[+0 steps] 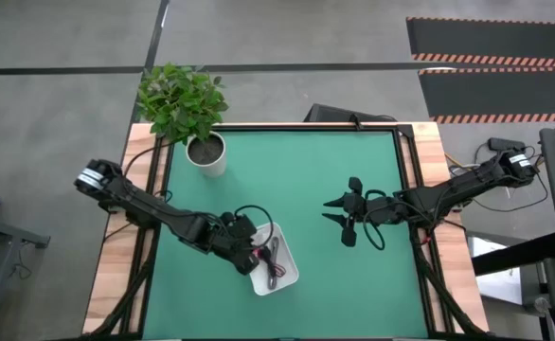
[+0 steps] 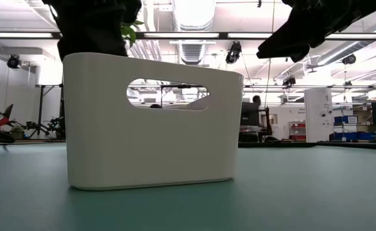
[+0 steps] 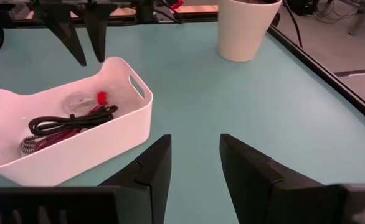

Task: Pick and place USB-C Cables
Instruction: Return to Home Position

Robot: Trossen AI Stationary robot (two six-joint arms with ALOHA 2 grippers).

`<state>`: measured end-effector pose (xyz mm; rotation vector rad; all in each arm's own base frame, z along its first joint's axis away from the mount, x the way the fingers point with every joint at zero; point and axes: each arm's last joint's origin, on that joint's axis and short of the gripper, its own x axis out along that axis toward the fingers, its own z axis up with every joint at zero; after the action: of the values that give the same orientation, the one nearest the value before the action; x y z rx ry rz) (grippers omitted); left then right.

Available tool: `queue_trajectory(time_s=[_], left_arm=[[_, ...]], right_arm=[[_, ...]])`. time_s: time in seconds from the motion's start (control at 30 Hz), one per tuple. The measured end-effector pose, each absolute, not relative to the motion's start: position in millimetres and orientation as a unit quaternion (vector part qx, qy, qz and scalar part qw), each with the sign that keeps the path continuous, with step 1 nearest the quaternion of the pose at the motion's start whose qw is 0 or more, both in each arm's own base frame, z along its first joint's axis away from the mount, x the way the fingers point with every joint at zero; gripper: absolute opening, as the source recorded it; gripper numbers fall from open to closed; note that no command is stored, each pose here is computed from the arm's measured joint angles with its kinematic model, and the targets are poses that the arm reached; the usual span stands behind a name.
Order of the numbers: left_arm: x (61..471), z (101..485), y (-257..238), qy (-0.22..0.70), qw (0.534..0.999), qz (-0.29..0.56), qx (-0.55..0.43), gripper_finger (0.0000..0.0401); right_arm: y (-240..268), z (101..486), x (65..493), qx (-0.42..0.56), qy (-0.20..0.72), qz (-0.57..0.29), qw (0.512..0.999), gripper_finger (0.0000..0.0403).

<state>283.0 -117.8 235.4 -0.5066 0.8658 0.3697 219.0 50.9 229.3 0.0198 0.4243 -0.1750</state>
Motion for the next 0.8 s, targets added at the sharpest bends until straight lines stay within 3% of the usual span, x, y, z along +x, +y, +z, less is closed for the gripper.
queue_trajectory(time_s=[0.23, 0.43, 0.6, 0.8], left_arm=[[271, 254, -114, 0.414, 0.866, 0.142, -0.24, 0.0111], [256, 285, -102, 0.381, 0.921, 0.038, -0.064, 0.0108], [249, 305, -77, 0.312, 0.949, 0.002, 0.052, 0.0074], [229, 298, -38, 0.247, 0.965, -0.054, 0.077, 0.0007]], right_arm=[[51, 229, 219, 0.002, 0.208, -0.085, 0.974, 0.012], [53, 241, 228, -0.065, 0.132, -0.058, 0.987, 0.0108], [44, 249, 235, -0.102, 0.084, -0.011, 0.991, 0.0084], [16, 248, 236, -0.125, 0.088, -0.047, 0.987, 0.0047]])
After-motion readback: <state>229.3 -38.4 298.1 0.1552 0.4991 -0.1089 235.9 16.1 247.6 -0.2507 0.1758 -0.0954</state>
